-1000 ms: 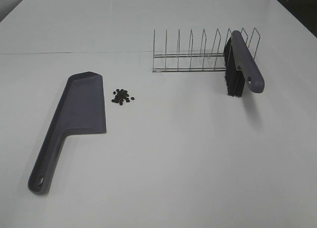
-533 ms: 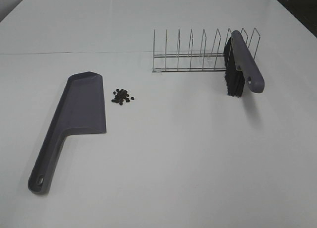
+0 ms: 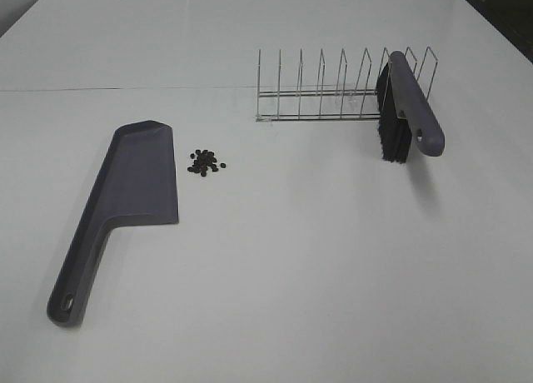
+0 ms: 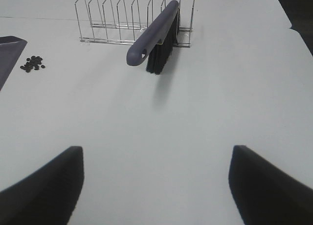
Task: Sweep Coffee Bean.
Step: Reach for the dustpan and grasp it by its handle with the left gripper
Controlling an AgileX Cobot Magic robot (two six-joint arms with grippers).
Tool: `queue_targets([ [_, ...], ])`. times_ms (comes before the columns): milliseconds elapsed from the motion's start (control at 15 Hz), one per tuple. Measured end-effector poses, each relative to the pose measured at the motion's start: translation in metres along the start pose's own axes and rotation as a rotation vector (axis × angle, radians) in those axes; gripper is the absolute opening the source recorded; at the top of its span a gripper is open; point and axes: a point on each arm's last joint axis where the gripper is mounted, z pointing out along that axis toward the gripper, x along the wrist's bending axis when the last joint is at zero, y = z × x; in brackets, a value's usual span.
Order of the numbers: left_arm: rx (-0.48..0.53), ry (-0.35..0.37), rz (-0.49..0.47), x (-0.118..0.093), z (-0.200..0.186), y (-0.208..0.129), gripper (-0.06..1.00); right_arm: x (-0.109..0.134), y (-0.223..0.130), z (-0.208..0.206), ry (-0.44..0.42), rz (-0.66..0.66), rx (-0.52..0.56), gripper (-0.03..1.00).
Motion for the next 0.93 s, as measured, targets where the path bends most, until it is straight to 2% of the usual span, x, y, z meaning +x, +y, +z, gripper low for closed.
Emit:
queue_targets([
  [333, -0.007, 0.001, 0.0, 0.0, -0.001, 0.001, 0.57, 0.0, 0.0, 0.0, 0.0, 0.0, 0.0, 0.69],
  [533, -0.092, -0.005, -0.019, 0.001, 0.011, 0.027, 0.57, 0.0, 0.0, 0.0, 0.0, 0.0, 0.0, 0.69],
  [600, -0.088, -0.024, -0.047, 0.001, 0.024, 0.038, 0.57, 0.0, 0.0, 0.0, 0.0, 0.0, 0.0, 0.69],
  [800, -0.017, -0.073, -0.144, 0.002, 0.069, 0.074, 0.57, 0.0, 0.0, 0.0, 0.0, 0.0, 0.0, 0.69],
  [933, 0.108, -0.078, -0.156, 0.005, 0.107, 0.099, 0.57, 0.0, 0.0, 0.0, 0.0, 0.0, 0.0, 0.69],
])
